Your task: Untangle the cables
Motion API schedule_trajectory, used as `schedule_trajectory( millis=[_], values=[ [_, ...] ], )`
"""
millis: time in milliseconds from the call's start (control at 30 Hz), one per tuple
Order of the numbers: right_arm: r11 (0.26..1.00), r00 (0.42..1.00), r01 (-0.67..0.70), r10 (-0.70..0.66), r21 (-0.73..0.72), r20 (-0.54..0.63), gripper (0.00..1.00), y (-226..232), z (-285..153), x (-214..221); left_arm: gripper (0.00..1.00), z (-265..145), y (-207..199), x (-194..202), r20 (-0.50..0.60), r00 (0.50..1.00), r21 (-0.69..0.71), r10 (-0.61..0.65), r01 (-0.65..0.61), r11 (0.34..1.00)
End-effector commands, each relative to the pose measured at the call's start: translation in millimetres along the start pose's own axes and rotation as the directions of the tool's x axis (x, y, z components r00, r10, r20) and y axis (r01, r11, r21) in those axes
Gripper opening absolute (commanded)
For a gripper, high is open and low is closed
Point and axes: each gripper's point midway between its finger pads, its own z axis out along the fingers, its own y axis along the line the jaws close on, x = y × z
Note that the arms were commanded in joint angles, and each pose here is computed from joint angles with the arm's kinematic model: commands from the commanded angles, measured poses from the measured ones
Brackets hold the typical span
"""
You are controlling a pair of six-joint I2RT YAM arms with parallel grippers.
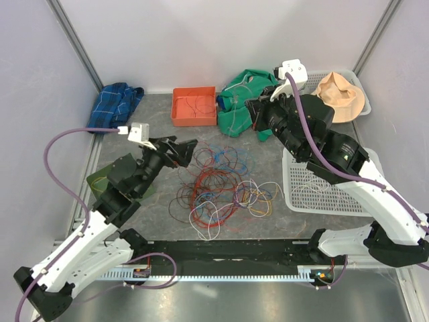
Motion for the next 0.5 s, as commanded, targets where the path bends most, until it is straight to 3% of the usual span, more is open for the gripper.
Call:
schedule_trajectory(
  millis=[0,267,467],
  values=[
    [0.998,0.999,-0.038,0.037,-0.051,-0.015,0.0,10,-7,-7,1.0,-5,-69,-19,0.186,0.981,0.402,0.053,-0.125,0.907],
    [0.99,0.995,-0.072,0.063,-0.125,-0.077,0.0,30,-5,-4,1.0,-4,-91,-12,0.349,0.934,0.522,0.074,-0.26,0.812],
    [0.987,0.992,-0.063,0.046,-0.146,-0.113,0.0,36,-1,3,1.0,5,-108,-6,0.377,0.921,0.579,0.099,-0.318,0.751]
  ],
)
